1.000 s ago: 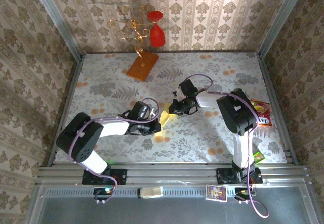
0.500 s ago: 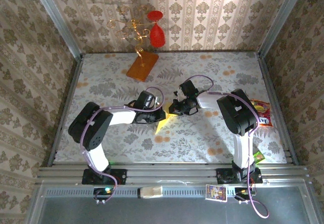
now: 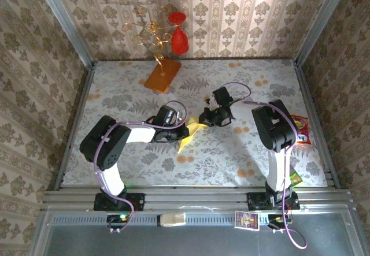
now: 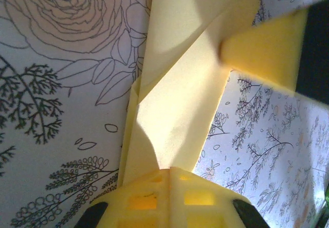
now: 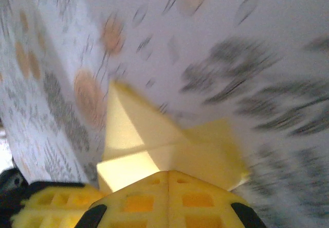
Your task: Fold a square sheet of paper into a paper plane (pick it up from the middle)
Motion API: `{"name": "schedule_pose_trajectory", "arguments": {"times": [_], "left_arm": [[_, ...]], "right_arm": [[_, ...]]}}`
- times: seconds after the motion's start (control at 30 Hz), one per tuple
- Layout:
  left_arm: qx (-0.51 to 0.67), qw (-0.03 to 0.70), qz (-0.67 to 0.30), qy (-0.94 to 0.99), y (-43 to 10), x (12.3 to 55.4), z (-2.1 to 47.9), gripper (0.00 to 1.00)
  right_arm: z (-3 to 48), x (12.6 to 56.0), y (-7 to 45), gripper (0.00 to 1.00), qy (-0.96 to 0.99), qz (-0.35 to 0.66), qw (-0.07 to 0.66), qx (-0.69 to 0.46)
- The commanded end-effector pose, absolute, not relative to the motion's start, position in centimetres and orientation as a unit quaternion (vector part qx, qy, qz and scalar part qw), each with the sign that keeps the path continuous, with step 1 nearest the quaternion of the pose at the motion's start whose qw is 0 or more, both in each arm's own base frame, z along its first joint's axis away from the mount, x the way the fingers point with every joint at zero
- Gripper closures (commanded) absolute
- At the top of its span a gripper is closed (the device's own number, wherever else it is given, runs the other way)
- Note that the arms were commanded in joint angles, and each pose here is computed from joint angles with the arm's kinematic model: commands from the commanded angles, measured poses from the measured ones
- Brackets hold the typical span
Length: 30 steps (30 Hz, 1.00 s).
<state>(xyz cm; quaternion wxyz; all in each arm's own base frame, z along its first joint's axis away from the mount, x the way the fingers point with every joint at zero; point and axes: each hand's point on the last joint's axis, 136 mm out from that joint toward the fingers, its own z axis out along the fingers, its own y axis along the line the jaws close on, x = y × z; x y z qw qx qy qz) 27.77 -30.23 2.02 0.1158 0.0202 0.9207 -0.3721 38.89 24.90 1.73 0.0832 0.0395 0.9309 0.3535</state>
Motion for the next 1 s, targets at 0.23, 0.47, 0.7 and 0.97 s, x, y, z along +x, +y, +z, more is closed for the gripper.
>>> {"name": "schedule_pose_trajectory", "arguments": {"times": [0.23,0.47,0.7,0.97], "left_arm": [[0.006,0.047,-0.321,0.946,-28.0,24.6,-1.3,1.0],[0.031,0.118,-0.37,0.921,-30.5,28.1,5.0,0.92],[0.011,0.21,-0.382,0.9,-28.1,31.4,10.7,0.59],[-0.057,0.277,-0.295,0.913,-18.7,32.5,10.2,0.14]], "right_arm": [[0.6,43.4,19.5,0.93,0.942,0.305,0.104,0.097],[6.0,43.4,19.2,0.91,0.934,0.311,0.156,0.078],[8.0,39.7,19.1,0.62,0.942,0.282,0.163,0.08],[7.6,35.2,21.8,0.36,0.967,0.203,0.145,0.061]]}}
